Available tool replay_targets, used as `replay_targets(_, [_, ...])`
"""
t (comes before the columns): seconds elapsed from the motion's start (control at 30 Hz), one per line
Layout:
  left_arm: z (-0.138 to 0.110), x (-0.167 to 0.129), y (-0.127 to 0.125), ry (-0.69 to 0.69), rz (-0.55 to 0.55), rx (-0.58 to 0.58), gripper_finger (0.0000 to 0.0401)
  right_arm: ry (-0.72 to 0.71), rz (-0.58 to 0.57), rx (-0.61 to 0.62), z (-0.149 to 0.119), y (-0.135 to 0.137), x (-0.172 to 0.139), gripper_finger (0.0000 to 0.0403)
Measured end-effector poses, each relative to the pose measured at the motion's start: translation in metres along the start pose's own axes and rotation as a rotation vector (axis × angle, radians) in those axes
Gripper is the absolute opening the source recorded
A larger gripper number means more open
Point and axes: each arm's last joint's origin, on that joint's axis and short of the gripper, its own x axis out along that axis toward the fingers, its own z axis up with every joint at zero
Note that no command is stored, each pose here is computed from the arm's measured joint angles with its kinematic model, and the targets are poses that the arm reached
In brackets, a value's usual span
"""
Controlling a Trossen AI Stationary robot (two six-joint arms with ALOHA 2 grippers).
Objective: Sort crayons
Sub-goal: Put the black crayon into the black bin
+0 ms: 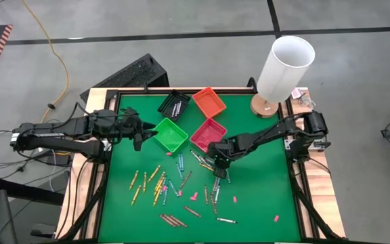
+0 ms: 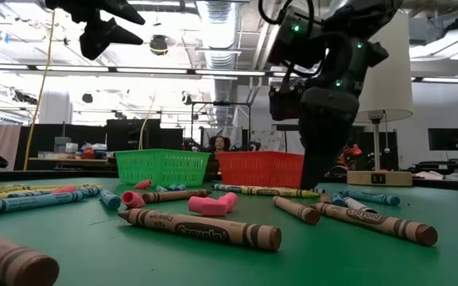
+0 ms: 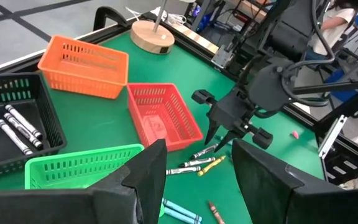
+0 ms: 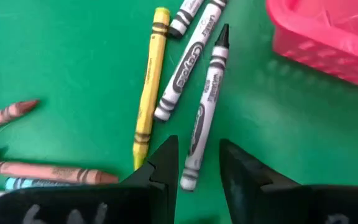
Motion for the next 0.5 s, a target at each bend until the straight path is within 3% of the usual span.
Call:
replay_targets(0.3, [0.0, 0.0, 0.0005, -0.006, 0.016, 0.004, 0.0171, 0.011, -0.023, 0.014, 0.0013, -0.0052, 0.0088, 0.0102])
replay_targets(0.5, [-0.0018, 0.0, 0.0016, 0.012, 0.028, 0.007, 0.0171, 0.041, -0.037, 0.038, -0.0012, -0.0077, 0.011, 0.0044])
